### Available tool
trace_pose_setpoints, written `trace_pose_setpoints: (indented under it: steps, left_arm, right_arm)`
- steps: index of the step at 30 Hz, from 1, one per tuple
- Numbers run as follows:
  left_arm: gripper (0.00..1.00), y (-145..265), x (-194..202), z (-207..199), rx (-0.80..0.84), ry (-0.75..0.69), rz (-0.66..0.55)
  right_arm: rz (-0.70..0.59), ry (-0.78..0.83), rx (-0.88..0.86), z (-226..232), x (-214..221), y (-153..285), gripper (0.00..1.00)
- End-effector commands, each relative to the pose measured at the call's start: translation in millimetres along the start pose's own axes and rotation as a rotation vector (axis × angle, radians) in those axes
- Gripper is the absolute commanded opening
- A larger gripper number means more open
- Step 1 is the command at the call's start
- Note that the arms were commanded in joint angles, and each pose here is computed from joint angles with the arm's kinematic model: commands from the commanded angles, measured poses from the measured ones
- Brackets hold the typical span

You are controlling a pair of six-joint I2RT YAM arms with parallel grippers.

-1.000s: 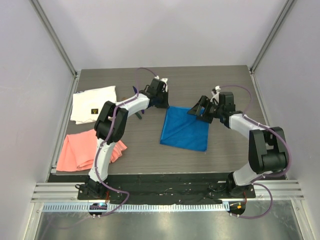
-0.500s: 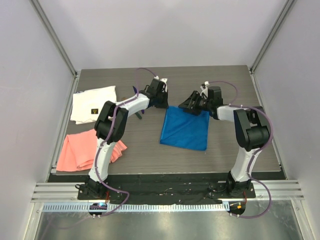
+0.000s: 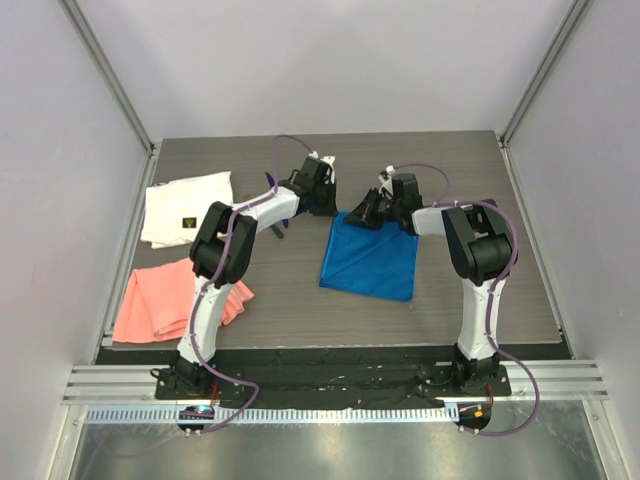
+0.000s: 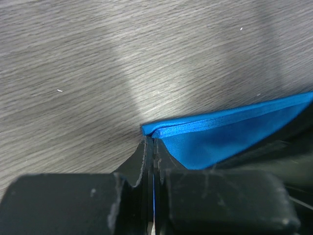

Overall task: Fold the napkin into a case and place the utensils inside
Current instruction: Smooth out the upper triangle-folded napkin at the center of the board.

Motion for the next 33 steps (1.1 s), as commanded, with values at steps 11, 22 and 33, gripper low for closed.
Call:
trace_pose_setpoints:
  steps: [11,22,33]
  left_arm:
    - [0.29,30.2,-37.9,-18.5,0.043,0.026,-0.066]
    - [0.00,29.4,-30.3,-26.5,0.130,0.123,-0.026]
    - [0.00,-14.7,-3.2,2.5,0.065,0.171,0.056]
  right_arm:
    - [0.002,0.000,0.076,-31.7,0.2,-24.9,0.01]
    - [0.006,-0.002,0.066,-29.6,-0.2,-25.3,0.01]
    - [-0.001,0.002,0.042,-18.9,-5.0,-21.8,0.01]
Point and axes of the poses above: each gripper's point midway between its finger pads, its own y axis back along the fingers, its own z axis along the line the jaws close on, x = y × z, the point moved 4 cm from there along y, back along the fingers, and after that the axes turned 2 degrees about y, right-handed, at the moved point
